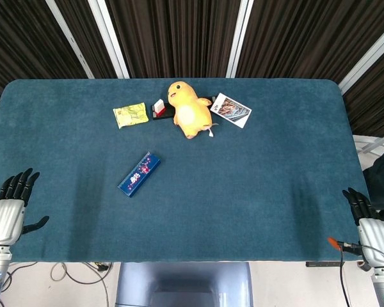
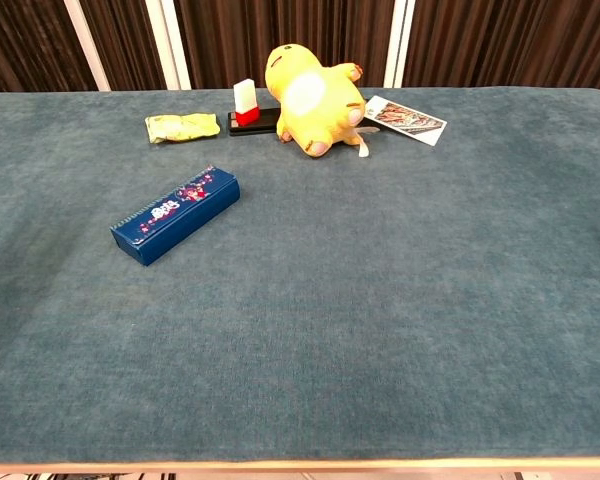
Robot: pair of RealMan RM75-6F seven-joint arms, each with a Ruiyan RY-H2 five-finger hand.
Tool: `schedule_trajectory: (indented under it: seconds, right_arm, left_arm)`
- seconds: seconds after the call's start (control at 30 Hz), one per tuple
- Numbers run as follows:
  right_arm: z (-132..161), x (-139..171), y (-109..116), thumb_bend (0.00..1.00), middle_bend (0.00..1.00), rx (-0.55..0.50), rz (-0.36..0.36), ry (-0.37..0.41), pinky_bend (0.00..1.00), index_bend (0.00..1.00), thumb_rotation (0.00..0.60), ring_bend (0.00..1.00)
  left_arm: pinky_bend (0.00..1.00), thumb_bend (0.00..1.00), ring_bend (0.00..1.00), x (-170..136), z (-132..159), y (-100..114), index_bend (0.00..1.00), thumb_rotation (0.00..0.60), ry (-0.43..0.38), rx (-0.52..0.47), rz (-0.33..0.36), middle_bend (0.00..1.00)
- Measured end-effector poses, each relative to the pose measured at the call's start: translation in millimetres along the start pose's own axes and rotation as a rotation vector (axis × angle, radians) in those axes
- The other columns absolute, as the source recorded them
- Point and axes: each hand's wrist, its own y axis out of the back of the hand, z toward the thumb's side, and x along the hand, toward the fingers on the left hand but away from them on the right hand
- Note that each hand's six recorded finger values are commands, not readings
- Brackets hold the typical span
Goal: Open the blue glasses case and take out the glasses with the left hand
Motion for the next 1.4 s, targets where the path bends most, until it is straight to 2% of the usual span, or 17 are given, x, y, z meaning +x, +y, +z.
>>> schedule_trajectory:
  seconds: [0.5,0.73,0.97,1.17,1.4]
  right_arm:
    - [-1,-1,0,0.17,0.00,-0.008,0.002,-0.008,0.20,0.00,0.600,0.00]
    - [-2,-4,-2,0.17,0.00,-0.020,0.015,-0.017,0.20,0.00,0.600,0.00]
    - [-2,-6,-4,0.17,0.00,-0.035,0.025,-0.029,0.20,0.00,0.600,0.00]
    - [-3,-6,-4,0.17,0.00,-0.048,0.034,-0.039,0.20,0.00,0.600,0.00]
    - [-4,-6,-4,0.17,0.00,-0.066,0.046,-0.047,0.20,0.00,0.600,0.00]
  left_arm:
    - [0.07,0.12,0.00,2,3,1,0.00,0.600,0.009,-0.018,0.006,0.00]
    - [0.07,0.12,0.00,16,20,0,0.00,0.600,-0.013,-0.003,0.000,0.00]
    - [0.07,0.14,0.00,59,74,-19,0.00,0.600,-0.086,-0.003,-0.035,0.00]
    - [0.07,0.20,0.00,90,125,-39,0.00,0.600,-0.147,0.011,-0.060,0.00]
    - [0.07,0.20,0.00,108,178,-71,0.00,0.600,-0.204,0.026,-0.117,0.00]
